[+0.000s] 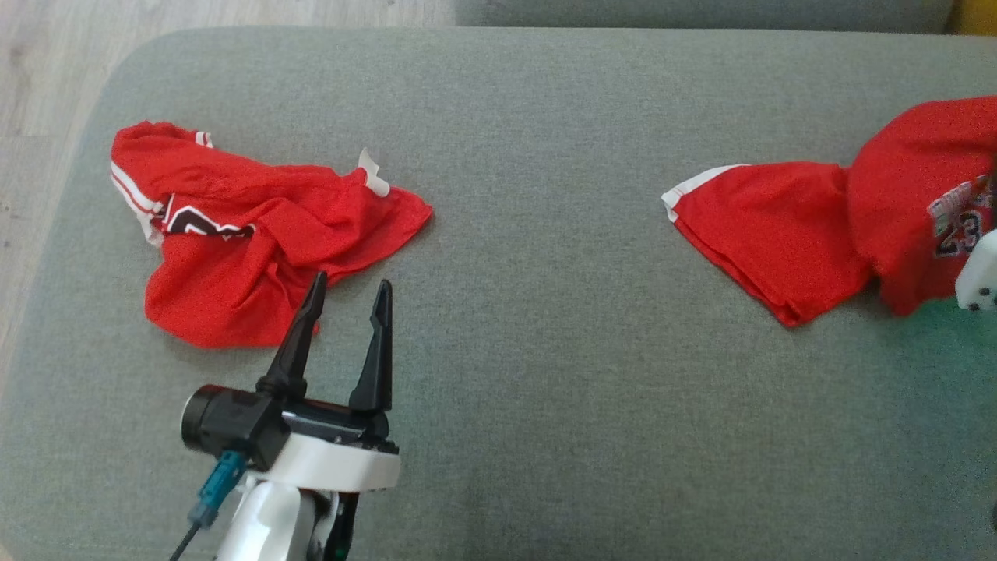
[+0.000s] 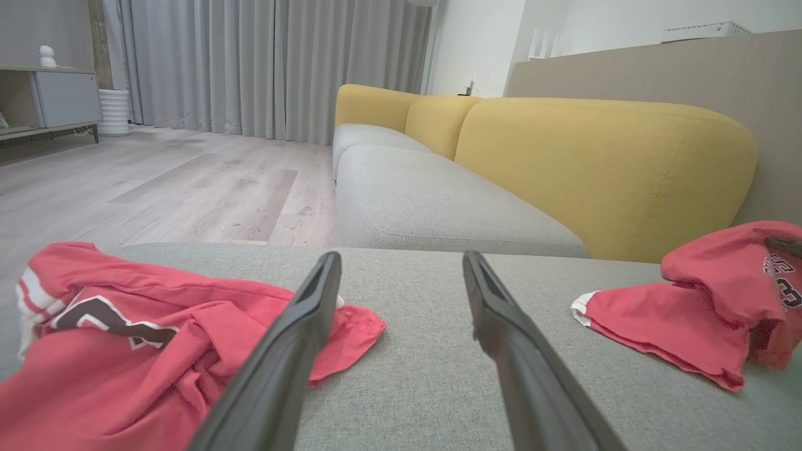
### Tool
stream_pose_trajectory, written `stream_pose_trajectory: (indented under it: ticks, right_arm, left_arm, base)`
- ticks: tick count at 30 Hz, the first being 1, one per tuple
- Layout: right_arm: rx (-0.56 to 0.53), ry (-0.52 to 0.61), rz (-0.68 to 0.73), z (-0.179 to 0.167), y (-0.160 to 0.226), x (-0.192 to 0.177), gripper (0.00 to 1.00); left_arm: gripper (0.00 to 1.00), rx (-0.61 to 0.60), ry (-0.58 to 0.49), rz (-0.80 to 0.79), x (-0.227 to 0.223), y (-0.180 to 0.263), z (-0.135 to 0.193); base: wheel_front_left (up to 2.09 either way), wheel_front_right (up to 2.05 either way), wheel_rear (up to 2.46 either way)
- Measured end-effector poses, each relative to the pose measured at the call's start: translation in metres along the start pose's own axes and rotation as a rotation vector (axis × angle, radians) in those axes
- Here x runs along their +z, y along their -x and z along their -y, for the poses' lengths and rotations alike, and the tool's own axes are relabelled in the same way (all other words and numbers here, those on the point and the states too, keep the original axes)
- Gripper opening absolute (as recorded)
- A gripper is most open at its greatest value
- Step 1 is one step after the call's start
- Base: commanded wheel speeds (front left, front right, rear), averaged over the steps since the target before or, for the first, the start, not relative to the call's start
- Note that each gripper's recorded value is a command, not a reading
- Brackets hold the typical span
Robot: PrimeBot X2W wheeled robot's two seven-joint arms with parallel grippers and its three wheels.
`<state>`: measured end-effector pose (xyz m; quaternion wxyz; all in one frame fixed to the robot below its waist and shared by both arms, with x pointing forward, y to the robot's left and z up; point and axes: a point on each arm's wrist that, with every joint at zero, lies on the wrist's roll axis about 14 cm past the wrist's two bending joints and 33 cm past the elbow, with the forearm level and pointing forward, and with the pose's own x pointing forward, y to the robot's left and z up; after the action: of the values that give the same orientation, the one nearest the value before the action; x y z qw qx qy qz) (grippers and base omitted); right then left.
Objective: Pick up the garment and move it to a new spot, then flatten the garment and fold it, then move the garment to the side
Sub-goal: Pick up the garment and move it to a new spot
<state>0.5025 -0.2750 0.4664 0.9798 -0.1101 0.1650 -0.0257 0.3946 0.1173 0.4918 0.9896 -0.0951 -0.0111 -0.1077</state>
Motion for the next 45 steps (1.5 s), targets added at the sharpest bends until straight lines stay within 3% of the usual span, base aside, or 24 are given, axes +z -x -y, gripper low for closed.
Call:
stream_pose_trajectory:
  ticks: [10, 16, 19, 22, 30, 40, 45]
  right_arm:
    - [0.013, -0.103, 0.337, -0.04, 0.028, 0.07, 1.0]
    - [0.076, -0.149, 0.424, -0.07, 0.065, 0.069, 1.0]
    - [0.138, -0.151, 0.419, -0.089, 0.083, 0.056, 1.0]
    - [0.195, -0.226, 0.393, -0.108, 0.099, 0.039, 1.0]
    - [0.227, -0.243, 0.382, -0.119, 0.105, 0.031, 1.0]
    - [0.331, -0.138, 0.294, -0.162, 0.074, 0.028, 1.0]
    - [0.391, -0.063, 0.175, -0.189, 0.05, 0.008, 1.0]
  left_arm:
    - [1.0, -0.016, -0.014, 0.036, 0.013, 0.001, 0.005]
    - [1.0, -0.044, -0.018, 0.054, 0.018, -0.002, 0.015]
    - [1.0, -0.062, -0.013, 0.046, 0.015, -0.001, 0.021]
    - [1.0, -0.072, -0.013, 0.05, 0.017, -0.001, 0.025]
    - [1.0, -0.081, -0.009, 0.037, 0.012, -0.001, 0.028]
    - [1.0, -0.021, -0.001, -0.004, -0.001, 0.003, 0.008]
    - [1.0, 0.008, 0.008, -0.024, -0.008, 0.005, -0.001]
  base:
    - [0.0, 0.0, 0.0]
    - [0.0, 0.0, 0.0]
    - [0.0, 0.0, 0.0]
    - [0.0, 0.0, 0.0]
    - [0.0, 0.0, 0.0]
    - [0.0, 0.0, 0.0]
    - [0.0, 0.0, 0.0]
